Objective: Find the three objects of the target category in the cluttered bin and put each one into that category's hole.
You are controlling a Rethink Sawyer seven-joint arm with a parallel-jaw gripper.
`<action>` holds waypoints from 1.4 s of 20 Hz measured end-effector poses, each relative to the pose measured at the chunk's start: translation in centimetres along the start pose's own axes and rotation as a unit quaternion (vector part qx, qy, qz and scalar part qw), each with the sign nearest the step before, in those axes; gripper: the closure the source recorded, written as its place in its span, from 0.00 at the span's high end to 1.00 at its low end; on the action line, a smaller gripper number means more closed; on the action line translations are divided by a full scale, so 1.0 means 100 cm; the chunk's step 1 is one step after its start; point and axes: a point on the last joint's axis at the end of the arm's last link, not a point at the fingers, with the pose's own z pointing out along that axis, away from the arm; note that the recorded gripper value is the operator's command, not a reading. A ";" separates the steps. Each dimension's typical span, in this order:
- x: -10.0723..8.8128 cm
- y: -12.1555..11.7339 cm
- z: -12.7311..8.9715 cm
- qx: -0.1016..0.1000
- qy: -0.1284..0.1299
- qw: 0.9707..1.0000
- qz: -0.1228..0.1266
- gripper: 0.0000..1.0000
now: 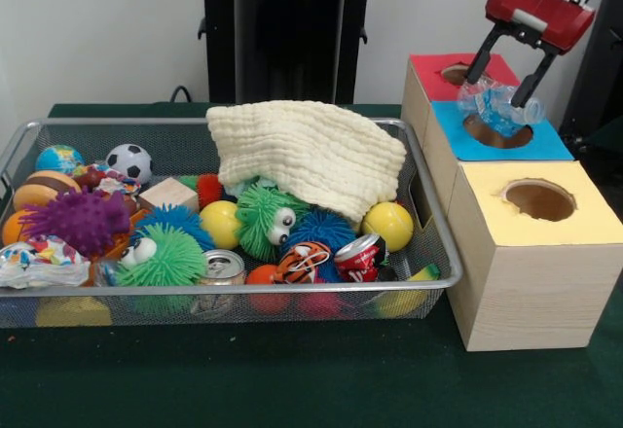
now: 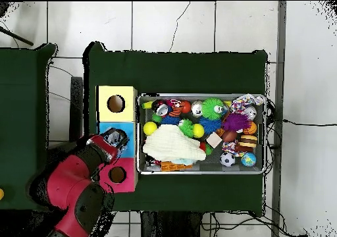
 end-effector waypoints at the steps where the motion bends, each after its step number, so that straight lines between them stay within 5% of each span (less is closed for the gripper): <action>1: 0.000 -0.002 0.001 0.000 -0.002 1.000 0.000 1.00; 8: 0.000 -0.014 0.007 0.006 -0.009 1.000 0.004 1.00; 28: 0.035 -0.048 0.031 0.029 0.048 0.998 0.004 1.00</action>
